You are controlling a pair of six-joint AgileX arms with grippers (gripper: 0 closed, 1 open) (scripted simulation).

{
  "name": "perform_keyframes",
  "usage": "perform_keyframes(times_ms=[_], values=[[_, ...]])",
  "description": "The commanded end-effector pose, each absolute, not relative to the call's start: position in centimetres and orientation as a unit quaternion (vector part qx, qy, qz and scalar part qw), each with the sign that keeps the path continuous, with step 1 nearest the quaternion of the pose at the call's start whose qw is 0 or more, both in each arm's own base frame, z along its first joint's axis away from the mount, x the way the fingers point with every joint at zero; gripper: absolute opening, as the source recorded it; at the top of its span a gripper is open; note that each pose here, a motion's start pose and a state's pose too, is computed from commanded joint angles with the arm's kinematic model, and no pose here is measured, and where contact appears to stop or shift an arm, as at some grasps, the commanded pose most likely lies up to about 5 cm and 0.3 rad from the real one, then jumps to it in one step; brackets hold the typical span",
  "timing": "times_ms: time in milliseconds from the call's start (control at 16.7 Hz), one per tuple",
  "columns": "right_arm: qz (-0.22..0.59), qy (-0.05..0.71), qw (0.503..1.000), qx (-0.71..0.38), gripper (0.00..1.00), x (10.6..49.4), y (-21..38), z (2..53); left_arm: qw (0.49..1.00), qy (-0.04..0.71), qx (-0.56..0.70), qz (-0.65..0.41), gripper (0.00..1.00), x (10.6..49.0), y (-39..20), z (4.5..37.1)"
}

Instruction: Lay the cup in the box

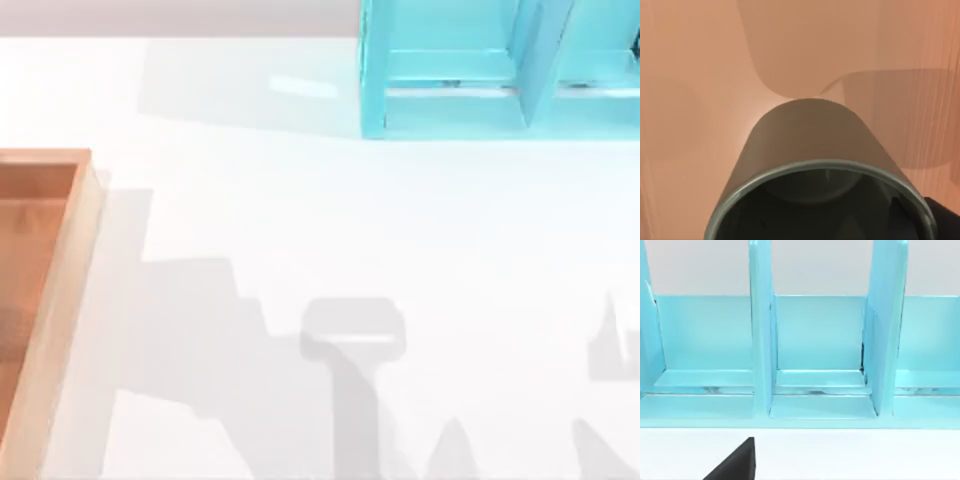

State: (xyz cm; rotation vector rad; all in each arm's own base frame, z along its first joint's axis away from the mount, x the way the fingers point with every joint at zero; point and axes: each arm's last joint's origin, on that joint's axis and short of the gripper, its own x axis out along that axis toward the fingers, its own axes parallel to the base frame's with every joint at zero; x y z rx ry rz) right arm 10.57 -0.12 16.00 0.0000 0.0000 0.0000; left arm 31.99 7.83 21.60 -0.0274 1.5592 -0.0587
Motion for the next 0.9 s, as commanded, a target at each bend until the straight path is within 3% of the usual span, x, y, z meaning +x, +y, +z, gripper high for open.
perform_keyframes(times_ms=[540,900], values=[[0.000,0.000,1.000,0.000,1.00,10.57,-0.12,16.00,0.711,0.703,-0.012,-0.026,0.98,31.99,7.83,21.60],[0.000,0.000,1.000,0.000,1.00,10.57,-0.12,16.00,0.711,0.703,-0.012,-0.026,1.00,31.99,7.83,21.60]])
